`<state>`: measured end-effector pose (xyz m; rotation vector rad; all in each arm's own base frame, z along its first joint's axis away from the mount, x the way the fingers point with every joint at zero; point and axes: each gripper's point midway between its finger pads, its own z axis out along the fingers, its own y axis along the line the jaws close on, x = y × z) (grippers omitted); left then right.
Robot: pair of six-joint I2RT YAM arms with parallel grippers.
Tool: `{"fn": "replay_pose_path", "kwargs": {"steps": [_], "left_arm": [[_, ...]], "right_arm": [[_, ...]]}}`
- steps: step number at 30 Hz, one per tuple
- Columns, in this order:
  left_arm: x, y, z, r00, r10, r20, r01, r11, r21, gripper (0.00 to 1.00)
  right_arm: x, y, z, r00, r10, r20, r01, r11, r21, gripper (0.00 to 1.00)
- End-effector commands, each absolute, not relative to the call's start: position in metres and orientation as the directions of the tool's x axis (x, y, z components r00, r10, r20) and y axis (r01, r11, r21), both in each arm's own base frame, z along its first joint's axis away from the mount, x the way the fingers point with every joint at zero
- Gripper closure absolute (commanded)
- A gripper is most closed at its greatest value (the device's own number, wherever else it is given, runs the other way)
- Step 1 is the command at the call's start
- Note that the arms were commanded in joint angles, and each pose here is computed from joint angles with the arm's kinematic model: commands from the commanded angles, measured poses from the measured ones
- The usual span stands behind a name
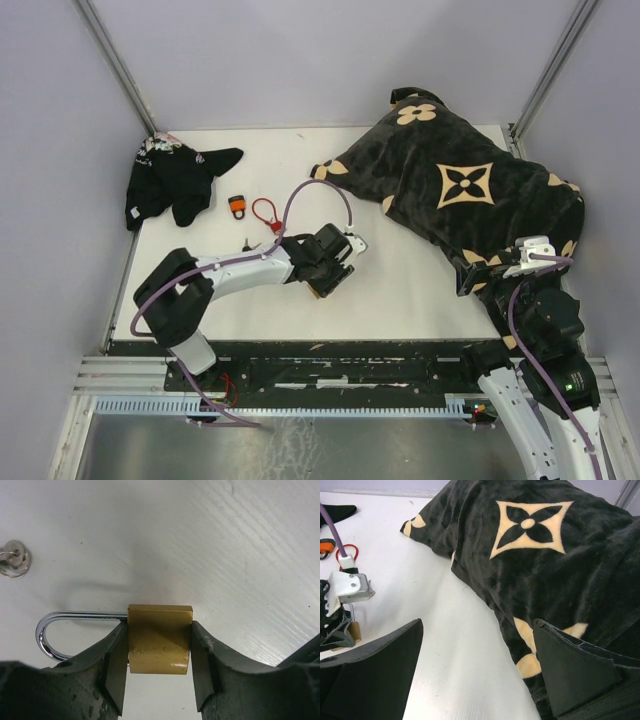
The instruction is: Unlock with the key
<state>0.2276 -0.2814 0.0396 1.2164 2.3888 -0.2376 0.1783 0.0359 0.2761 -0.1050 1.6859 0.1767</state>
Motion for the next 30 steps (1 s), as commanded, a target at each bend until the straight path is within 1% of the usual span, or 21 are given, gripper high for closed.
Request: {"fn": "replay_pose_path", "kwargs": {"steps": [1,7,11,12,15,17,22,24,26,28,30], "left_arm": [[0.247,-0.290,0.063,-0.512,0.626,-0.588,0.741,0.668,0.065,0.51],[0.251,-0.276,0.042,-0.547,0.651,-0.526,0.718,0.688,0.105,0.48],[0.254,-0.271,0.034,-0.576,0.641,-0.507,0.701,0.706,0.097,0.46],[0.253,-0.272,0.034,-0.576,0.641,-0.508,0.702,0.705,0.094,0.44],[0.255,-0.276,0.041,-0.569,0.626,-0.534,0.702,0.708,0.082,0.34],[0.256,-0.278,0.044,-0.568,0.616,-0.546,0.701,0.710,0.072,0.29],[0.256,-0.278,0.051,-0.597,0.581,-0.554,0.670,0.740,0.055,0.27],[0.263,-0.277,0.070,-0.610,0.521,-0.597,0.615,0.786,0.057,0.26],[0.276,-0.273,0.093,-0.628,0.421,-0.654,0.524,0.850,0.044,0.26],[0.289,-0.270,0.111,-0.644,0.303,-0.702,0.436,0.900,-0.012,0.26],[0.301,-0.264,0.117,-0.667,0.191,-0.720,0.341,0.938,-0.067,0.25]], "right_arm": [[0.179,0.037,0.286,-0.081,0.043,-0.996,-0.178,0.982,0.056,0.01],[0.180,0.036,0.285,-0.085,0.041,-0.996,-0.176,0.983,0.055,0.01],[0.180,0.037,0.286,-0.083,0.041,-0.996,-0.178,0.982,0.055,0.01],[0.180,0.037,0.286,-0.083,0.041,-0.996,-0.177,0.983,0.055,0.01],[0.180,0.036,0.286,-0.080,0.042,-0.996,-0.177,0.983,0.056,0.01],[0.179,0.037,0.286,-0.078,0.043,-0.996,-0.179,0.982,0.057,0.01],[0.178,0.036,0.287,-0.073,0.044,-0.996,-0.179,0.982,0.057,0.01],[0.178,0.036,0.287,-0.073,0.044,-0.996,-0.179,0.982,0.057,0.01],[0.178,0.036,0.287,-0.072,0.044,-0.996,-0.180,0.982,0.057,0.01],[0.178,0.036,0.288,-0.068,0.045,-0.997,-0.180,0.982,0.057,0.01],[0.178,0.036,0.288,-0.066,0.046,-0.997,-0.178,0.982,0.057,0.01]]}}
